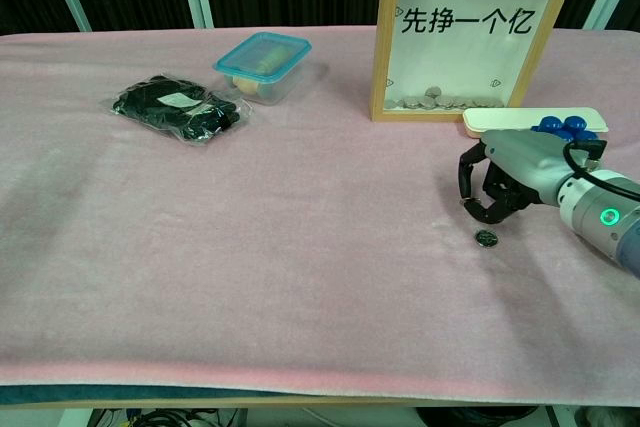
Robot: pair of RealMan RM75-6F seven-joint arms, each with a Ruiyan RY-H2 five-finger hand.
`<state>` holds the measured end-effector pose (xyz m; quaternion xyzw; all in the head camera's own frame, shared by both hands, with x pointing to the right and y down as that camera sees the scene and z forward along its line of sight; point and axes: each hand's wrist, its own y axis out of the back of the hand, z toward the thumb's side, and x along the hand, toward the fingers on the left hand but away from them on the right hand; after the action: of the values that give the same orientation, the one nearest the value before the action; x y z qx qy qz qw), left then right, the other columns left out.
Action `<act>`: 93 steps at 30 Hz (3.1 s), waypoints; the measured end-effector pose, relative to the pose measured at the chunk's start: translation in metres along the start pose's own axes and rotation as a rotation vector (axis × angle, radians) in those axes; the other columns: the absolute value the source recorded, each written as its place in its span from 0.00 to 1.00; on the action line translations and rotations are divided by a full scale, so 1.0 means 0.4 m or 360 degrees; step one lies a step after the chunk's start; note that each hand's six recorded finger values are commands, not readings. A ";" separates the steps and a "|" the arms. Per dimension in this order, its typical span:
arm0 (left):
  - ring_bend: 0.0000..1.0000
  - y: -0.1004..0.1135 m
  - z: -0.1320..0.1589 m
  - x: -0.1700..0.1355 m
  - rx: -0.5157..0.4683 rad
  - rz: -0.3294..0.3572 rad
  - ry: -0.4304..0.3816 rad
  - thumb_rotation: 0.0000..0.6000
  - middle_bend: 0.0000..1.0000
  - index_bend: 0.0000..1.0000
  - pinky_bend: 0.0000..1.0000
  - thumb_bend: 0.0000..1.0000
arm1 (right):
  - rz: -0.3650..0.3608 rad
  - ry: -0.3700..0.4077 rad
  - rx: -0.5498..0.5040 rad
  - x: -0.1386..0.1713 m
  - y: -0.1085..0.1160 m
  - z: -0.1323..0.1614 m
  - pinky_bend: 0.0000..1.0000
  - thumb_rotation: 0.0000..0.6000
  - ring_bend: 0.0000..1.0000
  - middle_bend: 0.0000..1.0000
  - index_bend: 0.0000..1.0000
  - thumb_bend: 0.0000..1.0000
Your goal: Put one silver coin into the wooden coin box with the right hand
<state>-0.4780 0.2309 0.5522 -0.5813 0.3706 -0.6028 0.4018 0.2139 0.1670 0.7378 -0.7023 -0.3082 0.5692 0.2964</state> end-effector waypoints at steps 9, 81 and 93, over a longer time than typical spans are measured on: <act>0.03 -0.001 0.000 0.000 0.0003 -0.0002 -0.0001 1.00 0.05 0.07 0.00 0.40 | -0.0001 -0.0002 0.0005 -0.001 0.004 -0.001 1.00 1.00 1.00 0.97 0.56 0.36; 0.03 0.000 -0.021 0.017 -0.0084 -0.0039 0.0090 1.00 0.04 0.07 0.00 0.40 | -0.0209 -0.0007 -0.0058 -0.270 0.674 0.144 1.00 1.00 1.00 0.97 0.64 0.40; 0.03 -0.001 -0.022 0.017 -0.0076 -0.0039 0.0093 1.00 0.04 0.07 0.00 0.40 | -0.0180 -0.0066 -0.0006 -0.306 0.678 0.114 1.00 1.00 1.00 0.97 0.64 0.40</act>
<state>-0.4867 0.2247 0.5549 -0.5774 0.3894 -0.6154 0.3692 0.1753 -0.0964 0.5971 -0.6724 -0.3546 0.5654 0.3201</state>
